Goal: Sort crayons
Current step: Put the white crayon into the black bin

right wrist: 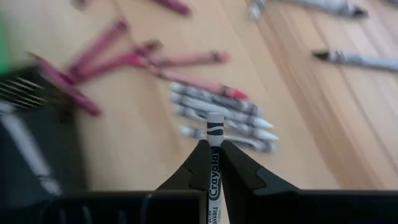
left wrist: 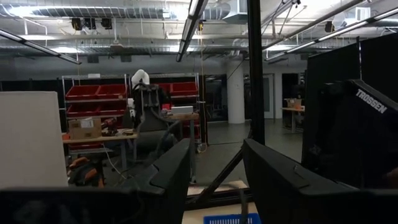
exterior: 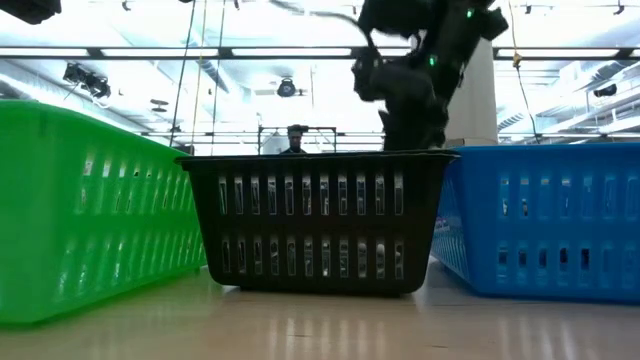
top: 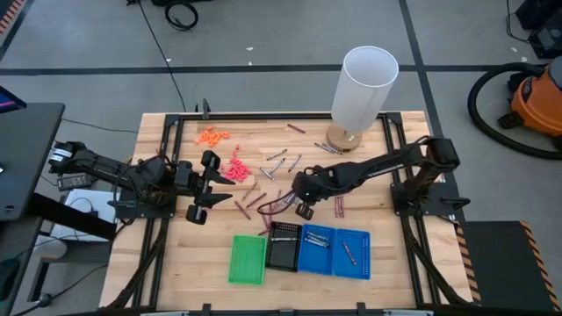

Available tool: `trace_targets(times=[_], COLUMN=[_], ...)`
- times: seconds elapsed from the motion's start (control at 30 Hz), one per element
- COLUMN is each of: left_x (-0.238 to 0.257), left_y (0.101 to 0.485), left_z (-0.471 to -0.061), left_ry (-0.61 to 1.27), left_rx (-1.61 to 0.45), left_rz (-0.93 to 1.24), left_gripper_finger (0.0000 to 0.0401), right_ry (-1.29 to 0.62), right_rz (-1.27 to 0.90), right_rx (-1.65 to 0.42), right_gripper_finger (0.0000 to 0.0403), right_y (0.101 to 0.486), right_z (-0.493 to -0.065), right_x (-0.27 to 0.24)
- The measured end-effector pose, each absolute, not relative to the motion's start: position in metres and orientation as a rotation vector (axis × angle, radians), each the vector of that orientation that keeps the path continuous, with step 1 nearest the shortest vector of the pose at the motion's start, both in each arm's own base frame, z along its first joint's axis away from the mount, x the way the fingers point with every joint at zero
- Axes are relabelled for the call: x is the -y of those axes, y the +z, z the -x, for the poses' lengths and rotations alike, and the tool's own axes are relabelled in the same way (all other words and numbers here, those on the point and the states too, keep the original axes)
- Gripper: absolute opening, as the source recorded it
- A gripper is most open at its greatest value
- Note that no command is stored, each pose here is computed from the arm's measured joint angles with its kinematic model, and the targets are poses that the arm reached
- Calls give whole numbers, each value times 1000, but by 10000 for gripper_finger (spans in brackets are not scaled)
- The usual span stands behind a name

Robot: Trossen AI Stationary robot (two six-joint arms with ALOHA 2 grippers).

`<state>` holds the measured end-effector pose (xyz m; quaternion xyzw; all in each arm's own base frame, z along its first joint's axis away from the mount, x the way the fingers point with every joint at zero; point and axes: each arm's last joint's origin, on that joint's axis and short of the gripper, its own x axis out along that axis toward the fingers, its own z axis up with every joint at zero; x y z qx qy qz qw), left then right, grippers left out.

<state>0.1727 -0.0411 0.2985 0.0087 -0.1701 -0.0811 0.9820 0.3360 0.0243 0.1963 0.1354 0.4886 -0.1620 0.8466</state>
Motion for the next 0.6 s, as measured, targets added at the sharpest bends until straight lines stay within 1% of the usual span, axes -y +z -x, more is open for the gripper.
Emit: trace_targets(times=[0.13,0.33,0.43,0.6], left_x=[41,40,40,40], left_y=[299,298,298,298], left_z=[-173,-173,-173,-173], left_ry=[-163,-129,-123,-123], left_rx=[342,340,338,335], left_rz=[-17,-12,-11,-12], left_gripper_finger=[157,157,157,157], right_ry=[-262,-11,73,191], right_rz=[-310,-256,-205,-107], right_rx=[-922,-700,-645,-629], right_gripper_finger=[28,29,29,29], right_y=[211,223,213,187], right_z=[-339,-354,-360,-368], right_x=[-40,-80,-99,-124])
